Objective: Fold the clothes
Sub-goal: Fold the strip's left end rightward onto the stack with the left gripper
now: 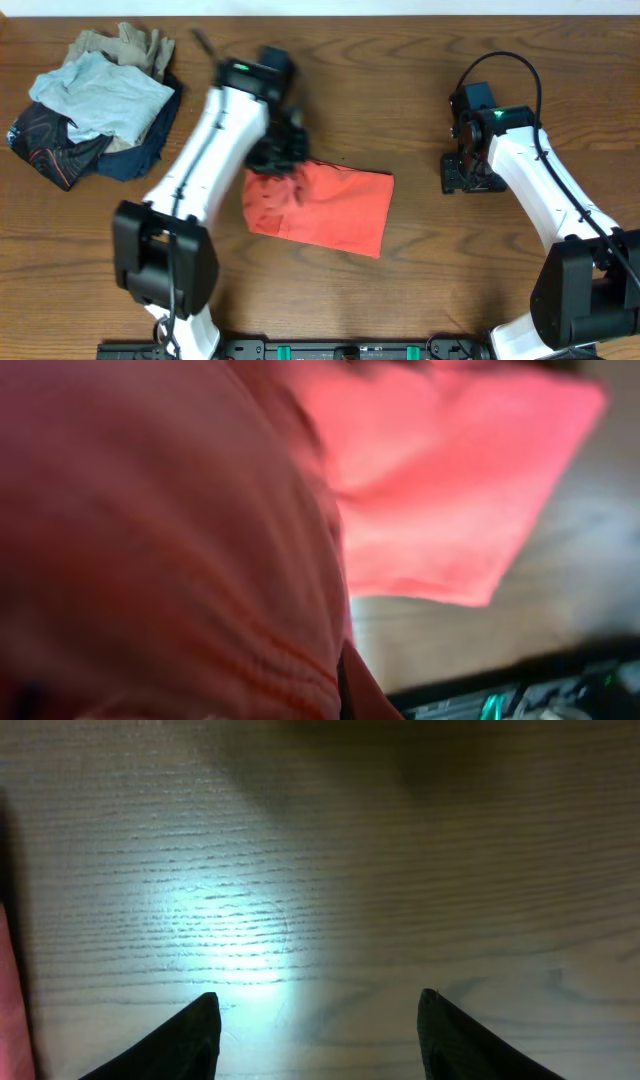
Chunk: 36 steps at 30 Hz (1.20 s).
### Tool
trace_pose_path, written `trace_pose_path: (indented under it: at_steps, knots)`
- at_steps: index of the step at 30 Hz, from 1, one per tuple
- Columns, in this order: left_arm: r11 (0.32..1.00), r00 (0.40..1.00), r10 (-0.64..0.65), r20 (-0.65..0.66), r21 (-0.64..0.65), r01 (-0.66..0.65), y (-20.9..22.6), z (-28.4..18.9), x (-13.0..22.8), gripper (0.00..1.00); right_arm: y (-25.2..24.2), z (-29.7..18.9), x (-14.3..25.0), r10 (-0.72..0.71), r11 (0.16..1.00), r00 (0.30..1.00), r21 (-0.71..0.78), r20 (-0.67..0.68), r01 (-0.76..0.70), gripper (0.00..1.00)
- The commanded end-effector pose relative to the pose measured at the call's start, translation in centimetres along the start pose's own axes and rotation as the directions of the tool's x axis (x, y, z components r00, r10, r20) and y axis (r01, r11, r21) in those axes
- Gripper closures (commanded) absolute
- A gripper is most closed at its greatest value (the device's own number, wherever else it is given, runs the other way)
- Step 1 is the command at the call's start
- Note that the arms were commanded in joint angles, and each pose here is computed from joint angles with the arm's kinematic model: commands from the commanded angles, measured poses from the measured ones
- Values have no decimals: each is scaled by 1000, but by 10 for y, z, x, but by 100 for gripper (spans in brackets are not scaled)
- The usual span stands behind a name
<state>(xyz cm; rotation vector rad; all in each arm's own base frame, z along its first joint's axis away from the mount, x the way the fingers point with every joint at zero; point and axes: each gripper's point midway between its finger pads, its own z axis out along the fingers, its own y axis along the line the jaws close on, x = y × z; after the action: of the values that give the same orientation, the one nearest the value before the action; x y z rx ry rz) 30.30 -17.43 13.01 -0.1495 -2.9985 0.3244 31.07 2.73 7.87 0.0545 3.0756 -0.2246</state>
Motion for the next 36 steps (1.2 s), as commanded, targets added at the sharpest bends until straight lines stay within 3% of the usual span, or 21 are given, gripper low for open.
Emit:
trace_pose_path:
  at_steps: [1,5,32,33,36]
  knots:
    - [993,993,119,5,10,-119,-32,1,11,94,-4,-6,-7,32,999,999,4,32,-32,38]
    - [979,980,198,13,-52,-197,-47,7,18,93,-4,-6,-7,31,999,999,4,31,-32,39]
    - [881,882,472,-1,-49,-471,-95,27,44,92,-4,-6,-7,31,1000,999,4,31,-31,34]
    - [877,878,479,9,-48,-478,-99,28,43,90,-4,-6,-7,31,1000,999,4,31,-31,34]
    - [870,870,493,25,-45,-491,-105,29,42,66,-4,-6,-7,31,1000,999,4,31,-31,34]
